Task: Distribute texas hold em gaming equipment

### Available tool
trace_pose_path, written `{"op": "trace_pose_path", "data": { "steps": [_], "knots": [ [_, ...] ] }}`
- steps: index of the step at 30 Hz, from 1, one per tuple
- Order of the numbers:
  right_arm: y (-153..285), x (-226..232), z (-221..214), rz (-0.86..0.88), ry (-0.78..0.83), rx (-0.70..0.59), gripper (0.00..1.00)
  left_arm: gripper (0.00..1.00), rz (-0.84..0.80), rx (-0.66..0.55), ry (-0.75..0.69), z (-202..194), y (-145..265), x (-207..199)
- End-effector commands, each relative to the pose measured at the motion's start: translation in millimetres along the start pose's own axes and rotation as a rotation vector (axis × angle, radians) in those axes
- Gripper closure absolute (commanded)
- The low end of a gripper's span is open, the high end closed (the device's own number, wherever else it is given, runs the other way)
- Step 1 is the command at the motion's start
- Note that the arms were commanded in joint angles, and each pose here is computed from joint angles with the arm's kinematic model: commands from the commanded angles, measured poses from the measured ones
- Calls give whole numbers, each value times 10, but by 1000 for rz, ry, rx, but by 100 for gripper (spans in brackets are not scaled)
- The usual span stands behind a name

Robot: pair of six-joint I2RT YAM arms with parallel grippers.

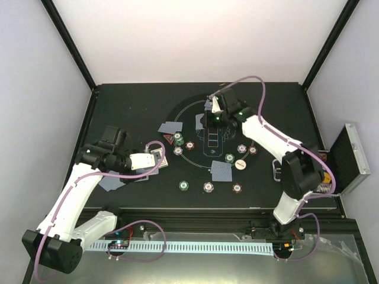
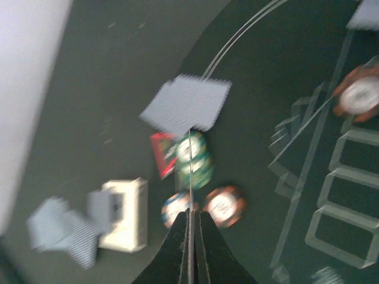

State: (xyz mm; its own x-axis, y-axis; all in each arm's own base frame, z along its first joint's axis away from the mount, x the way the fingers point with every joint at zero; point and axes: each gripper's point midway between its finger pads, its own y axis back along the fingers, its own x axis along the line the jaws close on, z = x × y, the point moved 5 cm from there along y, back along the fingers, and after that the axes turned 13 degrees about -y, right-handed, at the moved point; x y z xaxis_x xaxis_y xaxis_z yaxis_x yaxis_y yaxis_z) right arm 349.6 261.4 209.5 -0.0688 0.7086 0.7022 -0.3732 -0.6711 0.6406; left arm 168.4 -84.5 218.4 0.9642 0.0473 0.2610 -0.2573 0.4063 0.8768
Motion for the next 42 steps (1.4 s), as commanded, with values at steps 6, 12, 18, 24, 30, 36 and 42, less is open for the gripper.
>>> {"op": "trace_pose_path", "data": {
  "steps": [6,12,18,24,30,36,42],
  "knots": [
    [-366,-277,432,-805,638,-211,99,98,31,-7,-5,37,105,14],
    [-973,-271,211,-1042,1011,-236,99,98,24,-5,2,28,89,3],
    [-1255,-528,65,-1067,1070,-163,98,99,24,-4,0,25,87,3],
    [-1222,-635,-74,-1021,1035,-120,73,98,23,-4,-2,24,77,7],
    [-1127,-650,-217,-937,974,-66,38,98,23,-8,-3,30,82,5],
    [-849,-414,-243,-805,862,-94,25,98,26,-10,-7,35,101,-3],
    [-439,-120,-305,-644,720,-117,16,98,30,-15,-14,45,121,-13]
  ]
}}
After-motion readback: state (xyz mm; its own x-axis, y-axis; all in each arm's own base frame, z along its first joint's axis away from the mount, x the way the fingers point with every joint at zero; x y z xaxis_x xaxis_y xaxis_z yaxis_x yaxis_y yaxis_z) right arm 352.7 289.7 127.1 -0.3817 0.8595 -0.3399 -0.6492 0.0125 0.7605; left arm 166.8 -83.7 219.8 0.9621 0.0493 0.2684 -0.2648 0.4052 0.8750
